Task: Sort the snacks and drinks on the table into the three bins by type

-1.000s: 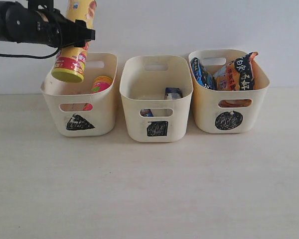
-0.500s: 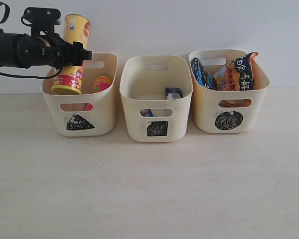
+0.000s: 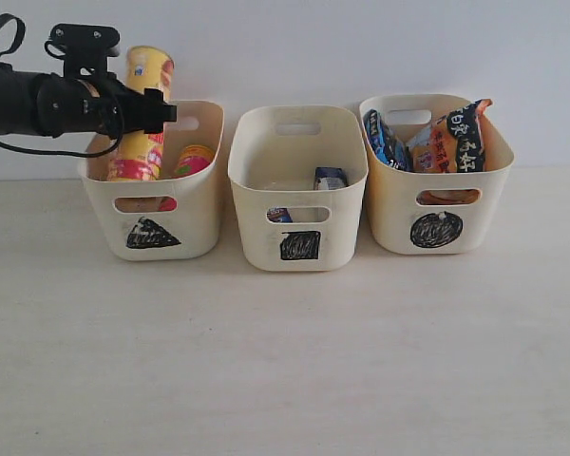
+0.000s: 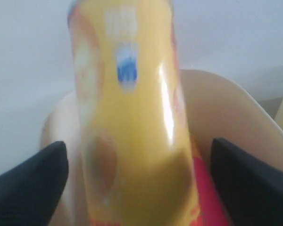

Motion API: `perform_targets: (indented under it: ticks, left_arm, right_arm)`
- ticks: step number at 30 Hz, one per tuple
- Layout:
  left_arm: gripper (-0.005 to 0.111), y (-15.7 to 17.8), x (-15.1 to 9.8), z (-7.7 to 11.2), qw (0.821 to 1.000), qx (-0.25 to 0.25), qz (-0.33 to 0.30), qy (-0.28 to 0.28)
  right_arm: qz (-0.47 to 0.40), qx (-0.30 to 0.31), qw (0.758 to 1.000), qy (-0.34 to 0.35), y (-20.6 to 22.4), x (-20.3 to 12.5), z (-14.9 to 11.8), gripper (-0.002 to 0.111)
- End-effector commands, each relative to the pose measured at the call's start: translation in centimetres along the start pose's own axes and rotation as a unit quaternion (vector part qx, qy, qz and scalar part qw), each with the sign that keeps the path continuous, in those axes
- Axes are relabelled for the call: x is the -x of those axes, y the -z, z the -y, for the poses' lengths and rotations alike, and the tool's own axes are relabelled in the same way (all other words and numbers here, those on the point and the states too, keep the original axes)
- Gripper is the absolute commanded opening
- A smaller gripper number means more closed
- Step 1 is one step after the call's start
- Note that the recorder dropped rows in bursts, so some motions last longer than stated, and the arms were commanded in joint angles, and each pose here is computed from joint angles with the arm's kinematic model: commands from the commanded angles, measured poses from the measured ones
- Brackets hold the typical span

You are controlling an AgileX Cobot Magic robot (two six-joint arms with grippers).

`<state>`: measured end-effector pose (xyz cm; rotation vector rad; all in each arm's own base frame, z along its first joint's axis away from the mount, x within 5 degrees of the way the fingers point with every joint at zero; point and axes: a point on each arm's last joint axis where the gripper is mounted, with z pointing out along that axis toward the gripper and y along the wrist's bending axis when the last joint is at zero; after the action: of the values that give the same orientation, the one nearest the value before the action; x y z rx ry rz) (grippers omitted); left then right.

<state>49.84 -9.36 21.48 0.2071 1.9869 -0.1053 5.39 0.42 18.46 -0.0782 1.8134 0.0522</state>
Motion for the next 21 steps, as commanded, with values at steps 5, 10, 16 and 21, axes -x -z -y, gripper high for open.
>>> perform_targets:
  ticks: [5,10,16,21]
  left_arm:
    - [0.084,0.0,0.0,-0.1,1.000,0.001,0.003,0.001]
    - [0.082,0.8,0.9,-0.1,1.000,0.001,0.005,0.001]
    - [0.048,3.3,3.1,-0.2,1.000,0.002,-0.012,0.001]
    - [0.010,5.7,4.4,-0.2,0.999,0.003,-0.050,0.000]
  right_arm:
    - [0.005,-0.001,1.000,0.004,0.0,-0.1,0.0,0.000]
    - [0.005,-0.001,1.000,0.004,0.0,-0.1,0.0,0.000]
    - [0.005,-0.001,1.000,0.004,0.0,-0.1,0.0,0.000]
    - [0.005,-0.001,1.000,0.004,0.0,-0.1,0.0,0.000]
